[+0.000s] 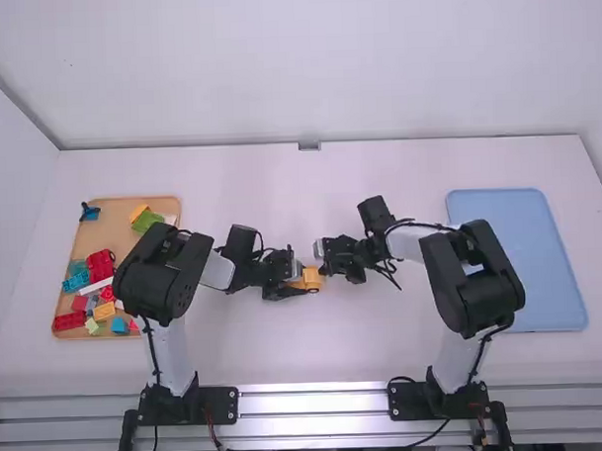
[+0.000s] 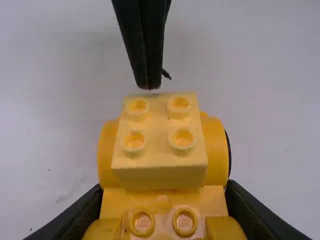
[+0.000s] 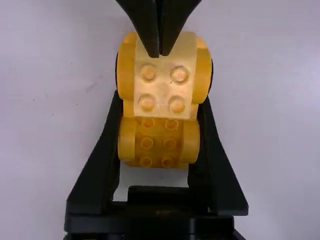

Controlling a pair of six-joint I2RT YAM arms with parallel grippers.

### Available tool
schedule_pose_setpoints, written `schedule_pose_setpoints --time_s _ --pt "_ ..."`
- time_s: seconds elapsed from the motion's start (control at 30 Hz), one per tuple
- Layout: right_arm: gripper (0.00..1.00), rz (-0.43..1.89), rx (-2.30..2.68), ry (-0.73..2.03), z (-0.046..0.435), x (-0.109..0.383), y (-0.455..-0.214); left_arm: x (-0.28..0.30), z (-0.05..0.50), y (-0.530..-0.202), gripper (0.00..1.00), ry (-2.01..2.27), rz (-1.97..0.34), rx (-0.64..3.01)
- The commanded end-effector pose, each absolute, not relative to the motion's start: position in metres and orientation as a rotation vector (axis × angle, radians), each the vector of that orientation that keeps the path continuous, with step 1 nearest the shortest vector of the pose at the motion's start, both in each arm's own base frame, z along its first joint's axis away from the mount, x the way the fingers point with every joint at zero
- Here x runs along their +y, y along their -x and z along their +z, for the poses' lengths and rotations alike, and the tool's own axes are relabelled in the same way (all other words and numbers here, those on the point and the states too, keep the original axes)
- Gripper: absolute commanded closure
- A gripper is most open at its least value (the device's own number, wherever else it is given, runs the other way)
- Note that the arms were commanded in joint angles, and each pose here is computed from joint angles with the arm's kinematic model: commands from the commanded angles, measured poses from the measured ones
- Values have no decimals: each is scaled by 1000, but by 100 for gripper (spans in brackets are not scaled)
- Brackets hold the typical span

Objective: Assemble lego blocks to make yellow taxi

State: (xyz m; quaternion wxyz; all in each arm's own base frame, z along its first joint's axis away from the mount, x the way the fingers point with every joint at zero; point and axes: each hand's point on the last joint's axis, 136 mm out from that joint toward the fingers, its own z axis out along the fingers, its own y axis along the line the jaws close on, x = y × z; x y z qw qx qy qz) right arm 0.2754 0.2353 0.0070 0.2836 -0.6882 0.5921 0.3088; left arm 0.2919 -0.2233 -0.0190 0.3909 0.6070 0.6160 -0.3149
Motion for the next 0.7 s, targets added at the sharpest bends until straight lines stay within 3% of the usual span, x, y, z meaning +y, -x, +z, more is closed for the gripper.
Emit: schedule_pose_setpoints --time_s 0.0,0.23,0.4,0.67 --pt "100 812 1652 1860 -4 234 -271 -220 -32 -286 70 -1569 -778 1601" --pt "100 902 1563 1777 17 236 -277 -220 -33 -285 72 -1569 -781 1606" --pt "100 1064 1306 1698 48 245 -263 -220 -32 -286 73 -1569 -779 1601" --pt "100 909 1572 1779 0 253 -270 -221 -32 -286 73 -1568 -779 1597"
